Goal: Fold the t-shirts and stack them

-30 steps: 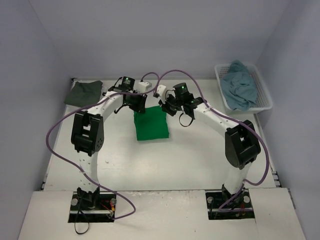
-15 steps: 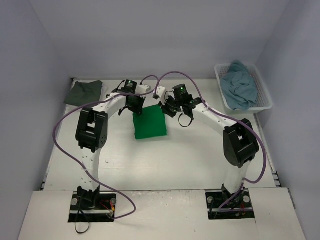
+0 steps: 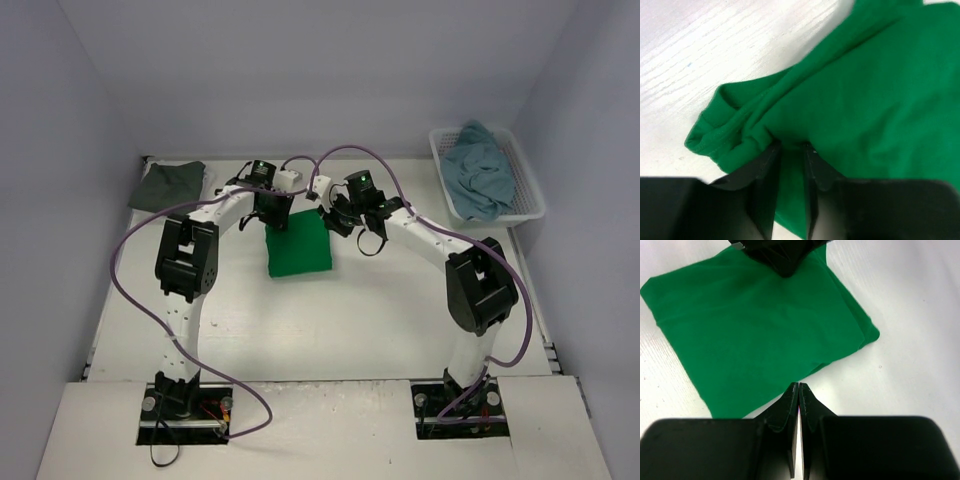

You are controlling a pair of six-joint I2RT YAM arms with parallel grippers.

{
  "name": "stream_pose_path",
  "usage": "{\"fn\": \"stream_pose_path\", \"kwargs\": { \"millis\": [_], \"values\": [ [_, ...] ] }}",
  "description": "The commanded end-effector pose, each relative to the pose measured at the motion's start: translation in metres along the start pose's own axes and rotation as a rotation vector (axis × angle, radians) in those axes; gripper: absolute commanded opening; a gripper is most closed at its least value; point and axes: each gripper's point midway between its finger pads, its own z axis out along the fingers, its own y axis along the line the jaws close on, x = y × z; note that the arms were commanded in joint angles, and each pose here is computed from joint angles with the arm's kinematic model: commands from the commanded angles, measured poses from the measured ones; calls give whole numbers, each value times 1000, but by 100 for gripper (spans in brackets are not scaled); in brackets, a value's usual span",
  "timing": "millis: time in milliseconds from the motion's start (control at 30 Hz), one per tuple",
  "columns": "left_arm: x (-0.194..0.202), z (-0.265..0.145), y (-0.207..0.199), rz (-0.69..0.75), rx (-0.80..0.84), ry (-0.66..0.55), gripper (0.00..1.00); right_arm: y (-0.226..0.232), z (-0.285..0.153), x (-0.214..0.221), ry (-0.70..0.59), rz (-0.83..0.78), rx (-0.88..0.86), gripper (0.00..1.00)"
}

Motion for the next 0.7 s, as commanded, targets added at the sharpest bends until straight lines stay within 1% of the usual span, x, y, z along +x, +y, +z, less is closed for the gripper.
{"fn": "stream_pose_path", "kwargs": {
  "millis": [0,33,133,233,333,433,533,567,600,667],
  "values": [
    [-35,-36,-1,21,-52,-92,23,-6,-18,-34,-93,-30,29,0],
    [-45,-46,-1,28,-64,-116,31,-6,-18,-35,-98,-31,23,0],
    [-57,-65,-1,32,-79,-141,43,-1,-14,-36,-106,-23,-4,0],
    [-74,-90,-1,38,-104,-195,50,3,-11,-36,-109,-11,-25,0],
    [-82,-111,-3,35,-117,-231,53,6,-7,-38,-117,0,-51,0],
    [-79,-124,-4,27,-118,-235,53,13,0,-37,-120,20,-89,0],
    [-74,-139,1,7,-129,-250,53,22,10,-34,-121,42,-137,0],
    [-67,-138,3,-4,-121,-238,53,24,17,-29,-109,52,-149,0],
    [-64,-145,11,-27,-128,-244,53,28,21,-29,-103,57,-157,0],
    [-54,-147,16,-66,-102,-229,53,30,32,-28,-95,60,-170,0]
  ]
}}
